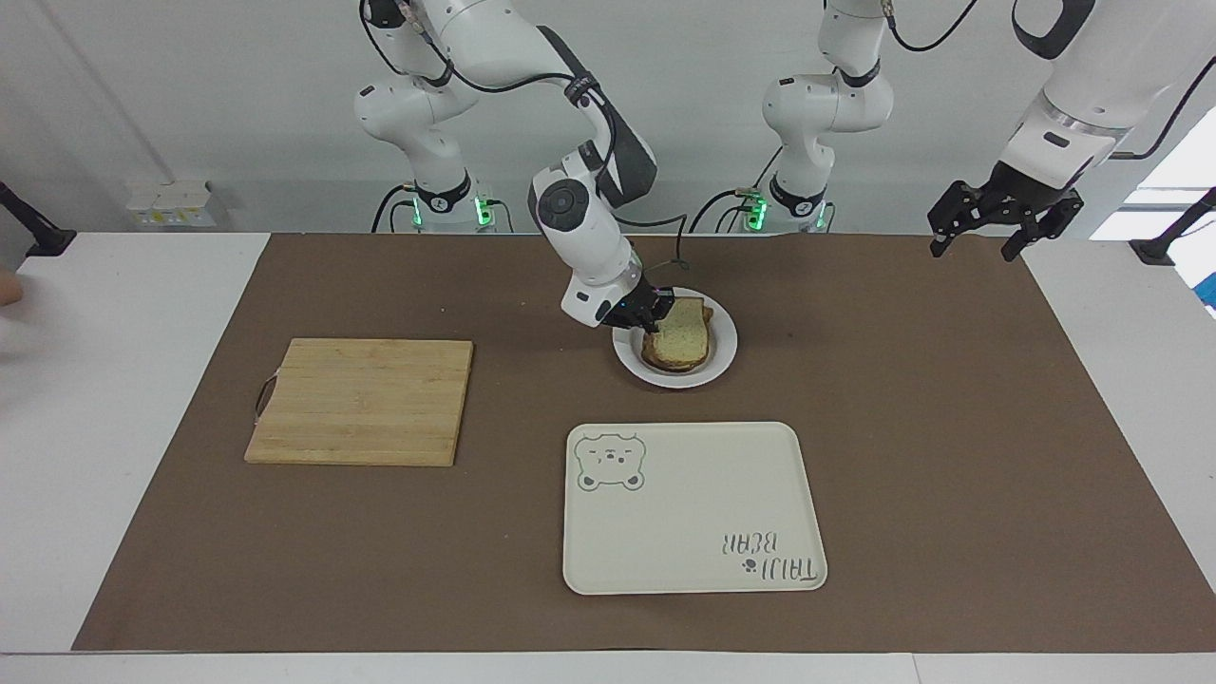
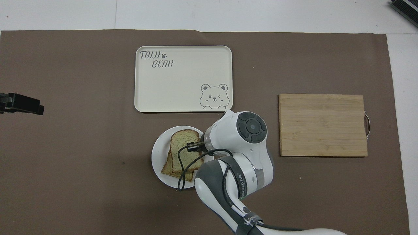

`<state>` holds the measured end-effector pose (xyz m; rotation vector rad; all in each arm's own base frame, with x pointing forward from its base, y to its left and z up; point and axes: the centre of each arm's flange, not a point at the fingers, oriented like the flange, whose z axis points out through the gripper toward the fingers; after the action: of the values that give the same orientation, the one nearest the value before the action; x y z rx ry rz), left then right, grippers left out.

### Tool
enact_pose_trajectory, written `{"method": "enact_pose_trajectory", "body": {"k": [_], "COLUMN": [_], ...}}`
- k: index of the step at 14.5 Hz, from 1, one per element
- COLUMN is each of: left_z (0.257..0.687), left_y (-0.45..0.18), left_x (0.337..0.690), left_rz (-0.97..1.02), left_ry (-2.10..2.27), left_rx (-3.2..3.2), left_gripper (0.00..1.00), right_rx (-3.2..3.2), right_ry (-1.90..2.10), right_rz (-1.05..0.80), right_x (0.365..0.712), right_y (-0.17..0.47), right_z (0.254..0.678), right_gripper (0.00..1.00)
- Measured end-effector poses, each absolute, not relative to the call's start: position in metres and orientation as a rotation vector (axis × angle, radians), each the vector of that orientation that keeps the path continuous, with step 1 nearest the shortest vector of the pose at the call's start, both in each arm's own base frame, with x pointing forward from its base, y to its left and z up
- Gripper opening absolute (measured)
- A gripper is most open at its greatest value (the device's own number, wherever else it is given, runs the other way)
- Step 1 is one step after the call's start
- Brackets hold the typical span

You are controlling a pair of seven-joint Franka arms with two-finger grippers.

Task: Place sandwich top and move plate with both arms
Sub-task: 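Lay the bread slice on the egg and open the right gripper, then retract the right gripper while the left gripper reaches toward the plate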

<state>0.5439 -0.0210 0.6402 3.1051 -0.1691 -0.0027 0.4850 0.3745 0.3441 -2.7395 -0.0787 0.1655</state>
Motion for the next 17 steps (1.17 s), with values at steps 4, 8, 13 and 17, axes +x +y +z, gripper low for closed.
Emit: {"method": "enact_pose_trajectory", "body": {"k": [4, 8, 13, 17], "left_z": [0.64, 0.64, 0.628, 0.593], "left_y": [-0.021, -0.021, -0.015, -0.017], "left_x": [0.544, 0.544, 0.543, 0.542], "left_rz": [-0.003, -0.002, -0.04, -0.104], "left_ry": [-0.169, -0.165, -0.138, -0.186], "left_rx": [3.105, 3.102, 3.08, 3.009], "left_gripper": [1.0, 1.0, 1.0, 1.0], "right_rx": [-2.747, -2.766, -2.896, -3.011], "right_ry": [-0.065, -0.074, -0.128, -0.102], "right_rz": [0.185, 0.175, 0.045, -0.146], "right_x": [0.482, 0.484, 0.521, 0.567], "right_y": [0.375, 0.371, 0.32, 0.233], "right_z": [0.337, 0.336, 0.342, 0.389], "right_gripper": [0.07, 0.44, 0.96, 1.0]}}
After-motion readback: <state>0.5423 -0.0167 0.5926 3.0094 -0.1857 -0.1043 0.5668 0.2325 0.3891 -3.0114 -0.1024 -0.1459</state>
